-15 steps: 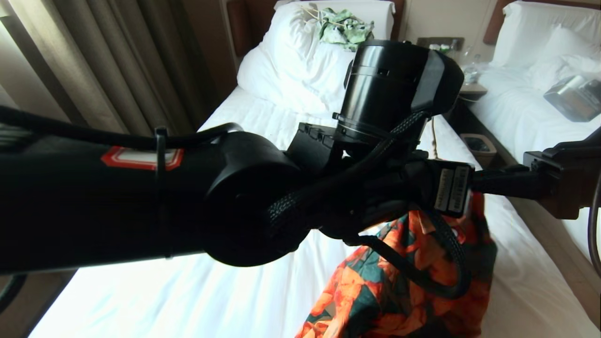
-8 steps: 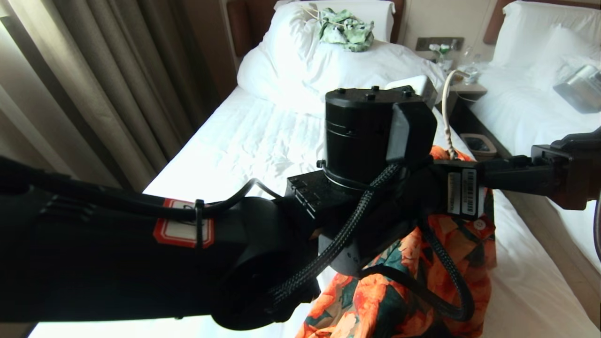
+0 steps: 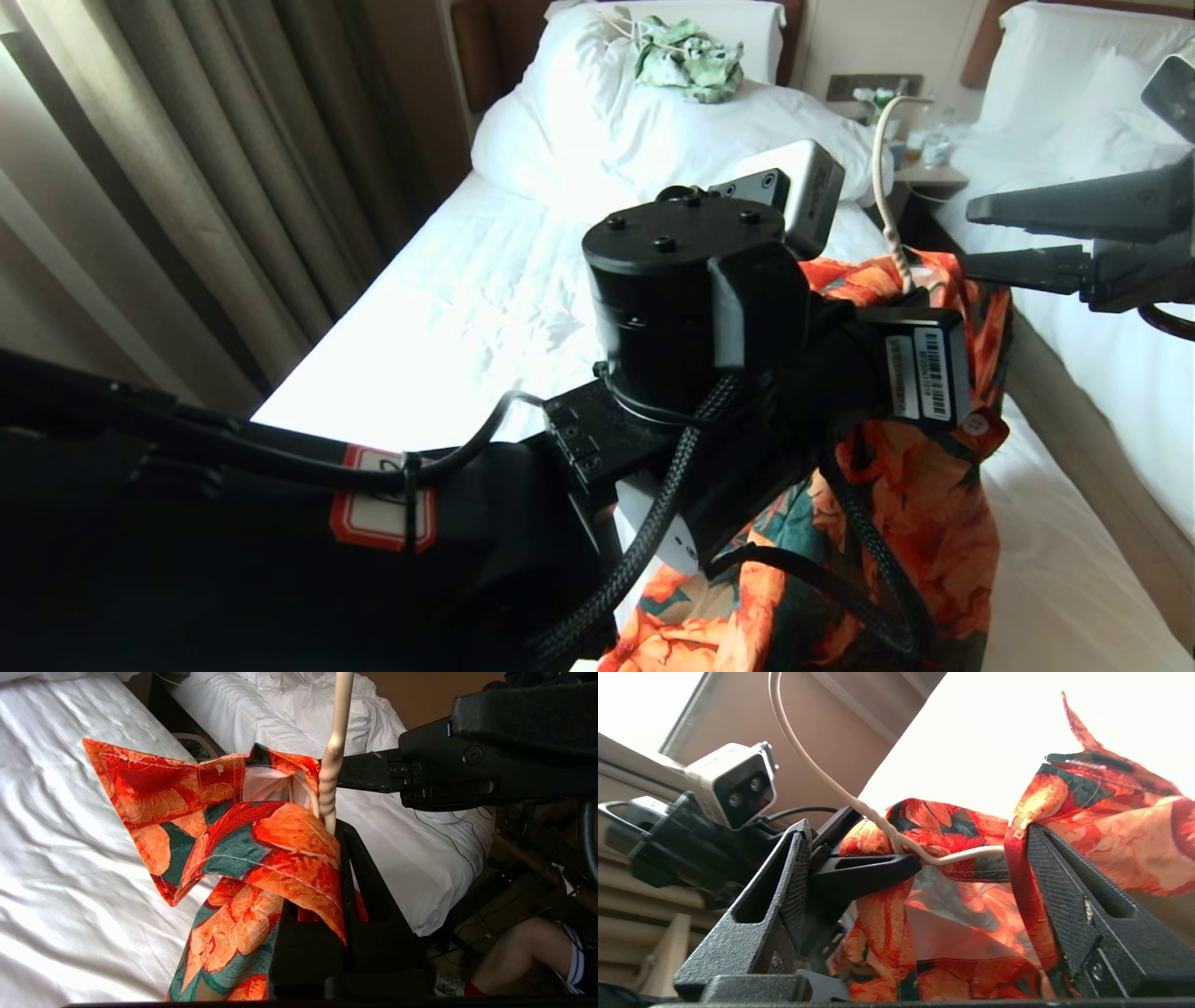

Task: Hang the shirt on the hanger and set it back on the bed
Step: Hook the other side of the shirt onto the hanger, then take the clothes hanger out of the clothes

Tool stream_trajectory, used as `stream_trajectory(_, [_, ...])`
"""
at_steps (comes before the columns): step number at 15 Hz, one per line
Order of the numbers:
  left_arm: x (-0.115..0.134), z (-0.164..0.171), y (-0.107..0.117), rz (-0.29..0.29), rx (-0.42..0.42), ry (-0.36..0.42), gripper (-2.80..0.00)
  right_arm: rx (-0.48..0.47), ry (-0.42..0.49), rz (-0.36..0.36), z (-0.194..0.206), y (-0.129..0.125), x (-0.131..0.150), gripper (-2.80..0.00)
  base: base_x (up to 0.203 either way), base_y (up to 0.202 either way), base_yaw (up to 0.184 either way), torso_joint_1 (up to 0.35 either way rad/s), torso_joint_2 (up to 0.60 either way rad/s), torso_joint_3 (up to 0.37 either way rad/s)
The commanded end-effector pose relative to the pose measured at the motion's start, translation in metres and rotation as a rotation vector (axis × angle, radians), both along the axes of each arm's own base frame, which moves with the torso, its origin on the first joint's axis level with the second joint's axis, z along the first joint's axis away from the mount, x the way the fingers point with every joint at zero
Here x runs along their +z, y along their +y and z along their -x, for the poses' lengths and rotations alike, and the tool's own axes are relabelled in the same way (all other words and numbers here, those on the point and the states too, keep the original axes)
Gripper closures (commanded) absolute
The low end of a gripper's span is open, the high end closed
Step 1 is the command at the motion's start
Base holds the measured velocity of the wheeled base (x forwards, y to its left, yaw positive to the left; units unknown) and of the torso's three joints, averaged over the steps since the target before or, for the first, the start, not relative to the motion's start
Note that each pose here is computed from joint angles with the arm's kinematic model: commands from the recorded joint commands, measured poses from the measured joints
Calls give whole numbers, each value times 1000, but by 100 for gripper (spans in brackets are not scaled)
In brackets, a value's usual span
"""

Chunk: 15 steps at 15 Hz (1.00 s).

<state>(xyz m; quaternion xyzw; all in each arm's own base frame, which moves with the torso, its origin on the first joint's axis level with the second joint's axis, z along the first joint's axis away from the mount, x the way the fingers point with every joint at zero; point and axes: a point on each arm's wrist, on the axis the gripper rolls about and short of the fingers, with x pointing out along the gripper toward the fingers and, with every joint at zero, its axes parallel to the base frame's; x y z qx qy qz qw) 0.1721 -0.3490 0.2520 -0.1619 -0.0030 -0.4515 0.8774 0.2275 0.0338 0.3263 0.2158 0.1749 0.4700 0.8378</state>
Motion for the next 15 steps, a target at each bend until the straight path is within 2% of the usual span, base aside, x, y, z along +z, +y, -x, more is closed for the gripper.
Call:
stream_trajectory(1, [-2, 2, 1, 5, -1, -1, 0, -3, 20, -26, 0, 0, 6, -280, 0, 0, 0, 0, 0, 0])
stream_trajectory(3, [2, 3, 4, 12, 0, -8, 0, -8, 19, -37, 1, -1, 11, -280, 0, 0, 0, 0, 0, 0])
stream_trajectory(6, [6, 5, 7, 20, 2, -15, 0, -26, 67, -88, 1, -4, 20, -280, 0, 0, 0, 0, 0, 0])
stream_trajectory(8, [5, 7, 5, 13, -6, -12, 0, -20, 64, -92, 5, -5, 22, -280, 0, 0, 0, 0, 0, 0])
stream_trajectory(11, [-2, 34, -13, -22, -71, -30, 0, -24, -44, -50, 31, -9, 33, -280, 0, 0, 0, 0, 0, 0])
stream_trajectory(12, [-3, 38, -15, -42, -53, -53, 0, -16, -85, -47, 45, -9, 42, -280, 0, 0, 0, 0, 0, 0])
stream_trajectory(14, [0, 33, -11, -33, -41, -57, 0, 70, -153, -44, 57, 5, 61, -280, 0, 0, 0, 0, 0, 0])
stream_trajectory(15, [2, 41, -14, -27, -61, -59, 0, 80, -179, -29, 66, 5, 63, -280, 0, 0, 0, 0, 0, 0])
